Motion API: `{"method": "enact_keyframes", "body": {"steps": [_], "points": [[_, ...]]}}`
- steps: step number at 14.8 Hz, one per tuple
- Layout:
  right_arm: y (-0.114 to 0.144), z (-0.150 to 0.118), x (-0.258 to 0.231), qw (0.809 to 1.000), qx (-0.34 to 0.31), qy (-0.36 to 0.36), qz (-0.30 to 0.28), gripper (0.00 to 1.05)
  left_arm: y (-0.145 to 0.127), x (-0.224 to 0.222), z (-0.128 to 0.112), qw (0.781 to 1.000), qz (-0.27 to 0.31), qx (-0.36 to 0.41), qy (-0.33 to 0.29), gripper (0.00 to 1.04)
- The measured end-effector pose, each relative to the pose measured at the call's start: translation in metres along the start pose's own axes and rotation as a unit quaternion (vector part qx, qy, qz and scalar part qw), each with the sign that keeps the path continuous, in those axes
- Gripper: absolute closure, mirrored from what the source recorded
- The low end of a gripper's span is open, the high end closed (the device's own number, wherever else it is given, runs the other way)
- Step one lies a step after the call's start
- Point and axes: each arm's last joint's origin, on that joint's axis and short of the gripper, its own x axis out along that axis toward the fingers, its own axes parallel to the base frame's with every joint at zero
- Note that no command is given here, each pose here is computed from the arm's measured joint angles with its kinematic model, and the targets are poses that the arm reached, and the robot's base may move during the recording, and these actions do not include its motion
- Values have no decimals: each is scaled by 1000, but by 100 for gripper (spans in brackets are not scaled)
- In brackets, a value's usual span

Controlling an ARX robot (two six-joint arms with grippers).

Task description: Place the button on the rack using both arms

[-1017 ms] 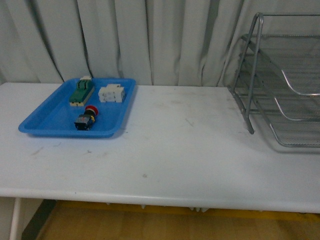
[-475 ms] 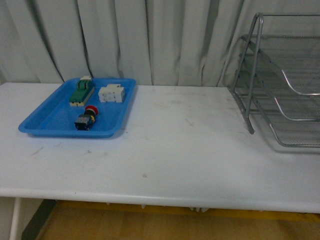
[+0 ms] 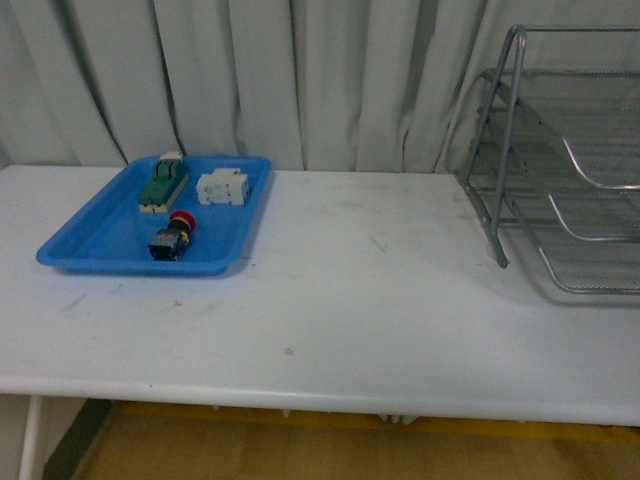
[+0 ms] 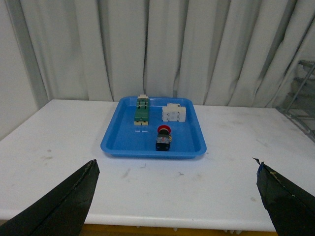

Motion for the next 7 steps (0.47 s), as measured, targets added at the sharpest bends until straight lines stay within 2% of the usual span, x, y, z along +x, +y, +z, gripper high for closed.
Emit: {"method": "enact_keyframes", "body": {"steps": [2,4,7], "points": [[1,1,2,1000,-7,1,3,10,0,0,0,1000,0,0,0,7],[1,4,6,1000,-18,0,9,29,0,0,0,1000,0,0,0,7],[1,8,10,1000,-26,-2,13,68,0,0,0,1000,0,0,0,7]]}}
